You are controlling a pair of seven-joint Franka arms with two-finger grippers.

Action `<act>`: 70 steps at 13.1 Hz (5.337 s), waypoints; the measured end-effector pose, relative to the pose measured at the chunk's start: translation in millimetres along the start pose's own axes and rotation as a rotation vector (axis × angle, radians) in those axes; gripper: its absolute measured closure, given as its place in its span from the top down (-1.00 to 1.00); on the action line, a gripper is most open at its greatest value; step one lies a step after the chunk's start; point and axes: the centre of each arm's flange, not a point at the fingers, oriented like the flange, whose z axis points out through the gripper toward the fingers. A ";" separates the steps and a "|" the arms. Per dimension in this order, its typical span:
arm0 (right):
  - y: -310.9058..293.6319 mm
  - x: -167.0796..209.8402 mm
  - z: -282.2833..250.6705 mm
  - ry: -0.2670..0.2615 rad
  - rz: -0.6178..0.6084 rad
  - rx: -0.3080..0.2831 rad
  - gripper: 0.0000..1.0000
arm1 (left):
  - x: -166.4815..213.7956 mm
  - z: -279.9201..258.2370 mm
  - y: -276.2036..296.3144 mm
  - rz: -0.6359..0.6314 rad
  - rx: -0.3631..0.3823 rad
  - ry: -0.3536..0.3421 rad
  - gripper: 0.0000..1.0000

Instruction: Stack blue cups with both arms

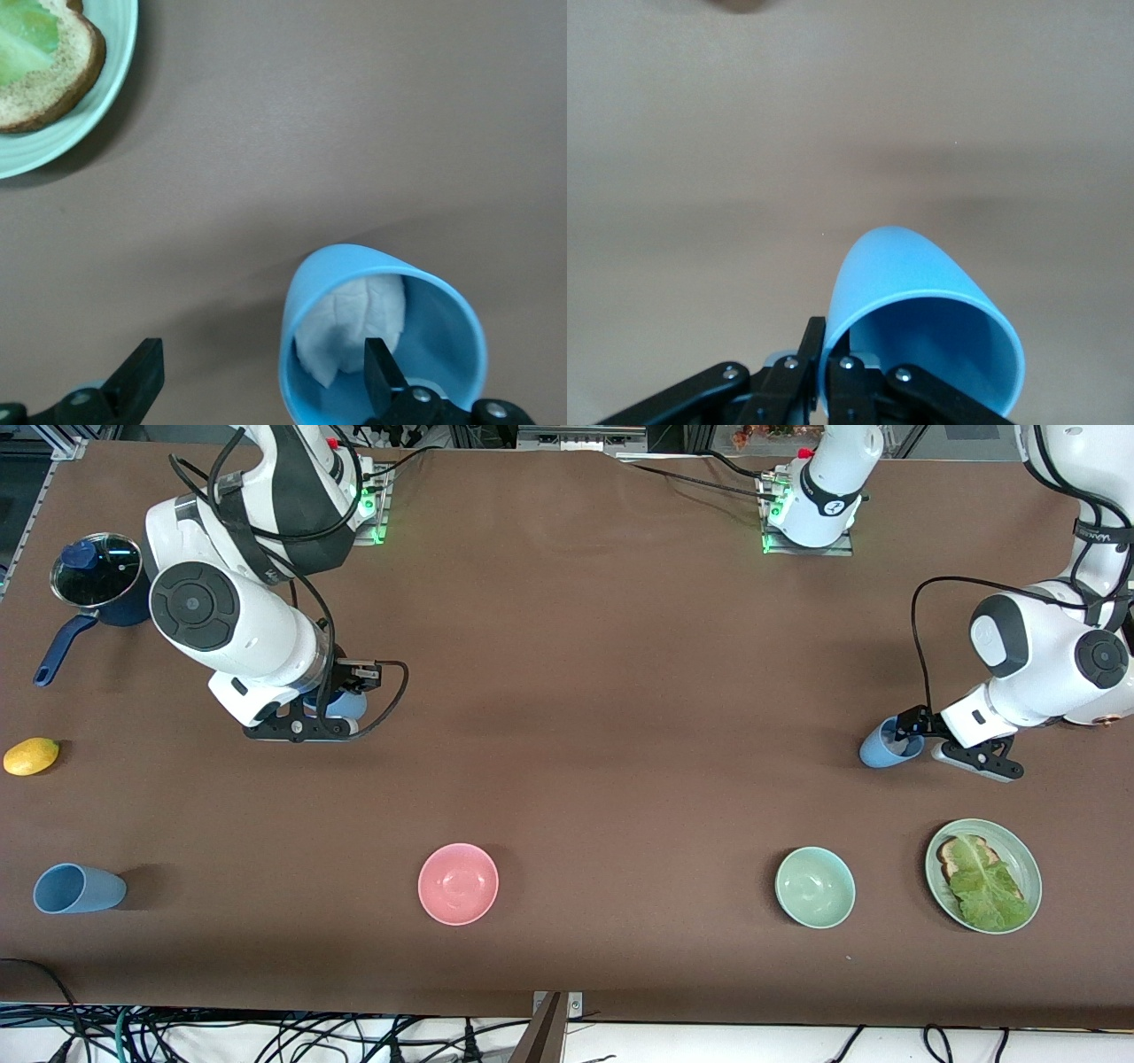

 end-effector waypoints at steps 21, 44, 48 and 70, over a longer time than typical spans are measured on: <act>0.2 -0.2 0.2 -0.002 0.000 -0.001 -0.89 | 43.8 -42.6 29.7 -0.079 -0.023 -0.016 -0.89; -0.4 -0.5 0.3 -0.003 -0.001 -0.001 -0.89 | 127.0 -67.3 463.6 -0.591 -0.017 -0.004 -0.89; -0.6 -0.5 0.2 -0.003 -0.001 -0.001 -0.89 | 140.9 -33.6 514.2 -0.646 -0.012 0.005 -0.89; -17.5 -7.3 1.6 -0.003 0.005 -0.006 -0.89 | 171.1 17.9 533.1 -0.781 -0.057 0.070 -0.40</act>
